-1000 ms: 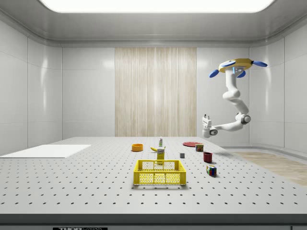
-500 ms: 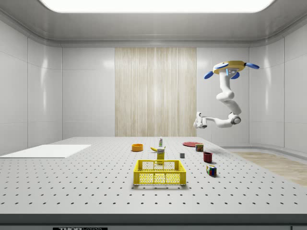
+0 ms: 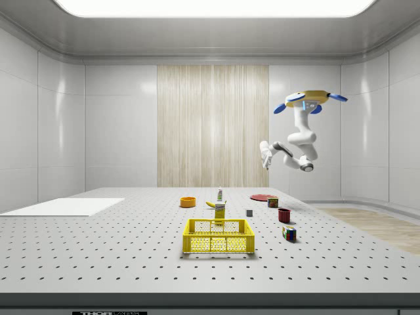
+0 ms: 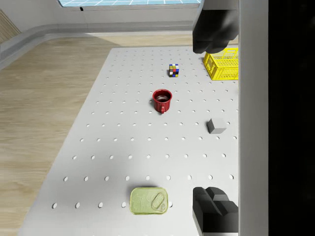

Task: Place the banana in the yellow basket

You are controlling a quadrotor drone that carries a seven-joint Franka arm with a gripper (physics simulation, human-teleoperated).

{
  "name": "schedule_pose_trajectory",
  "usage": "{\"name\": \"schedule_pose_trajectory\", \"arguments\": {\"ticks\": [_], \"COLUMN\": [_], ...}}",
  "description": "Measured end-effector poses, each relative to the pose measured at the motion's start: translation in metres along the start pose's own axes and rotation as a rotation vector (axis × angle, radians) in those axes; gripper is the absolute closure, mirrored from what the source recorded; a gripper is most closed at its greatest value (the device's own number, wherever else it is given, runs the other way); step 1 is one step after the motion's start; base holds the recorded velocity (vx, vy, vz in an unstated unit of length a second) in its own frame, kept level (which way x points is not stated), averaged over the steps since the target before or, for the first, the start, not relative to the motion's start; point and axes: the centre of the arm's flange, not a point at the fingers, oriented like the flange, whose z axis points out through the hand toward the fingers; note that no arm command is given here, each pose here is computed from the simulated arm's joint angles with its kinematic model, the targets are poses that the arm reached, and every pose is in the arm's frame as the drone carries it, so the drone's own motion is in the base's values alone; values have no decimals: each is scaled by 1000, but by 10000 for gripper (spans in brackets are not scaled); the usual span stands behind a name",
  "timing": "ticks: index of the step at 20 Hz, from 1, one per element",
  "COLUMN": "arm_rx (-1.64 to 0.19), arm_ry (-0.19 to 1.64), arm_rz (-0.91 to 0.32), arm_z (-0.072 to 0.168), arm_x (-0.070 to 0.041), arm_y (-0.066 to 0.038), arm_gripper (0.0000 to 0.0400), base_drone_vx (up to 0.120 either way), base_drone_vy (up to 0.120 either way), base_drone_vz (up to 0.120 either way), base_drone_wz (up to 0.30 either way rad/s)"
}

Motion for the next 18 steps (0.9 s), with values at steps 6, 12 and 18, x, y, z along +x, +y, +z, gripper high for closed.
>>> {"name": "schedule_pose_trajectory", "arguments": {"ticks": [6, 12, 18], "arm_rx": [-217, -290, -315], "arm_ry": [223, 302, 328], "arm_rz": [-8, -11, -11], "arm_z": [4, 8, 9], "arm_x": [-22, -29, -31], "arm_y": [-21, -28, -31], "arm_gripper": [0, 0, 0], "base_drone_vx": [120, 120, 120], "base_drone_vy": [0, 0, 0], "base_drone_vz": [-120, -100, -73], "base_drone_wz": [0, 0, 0]}}
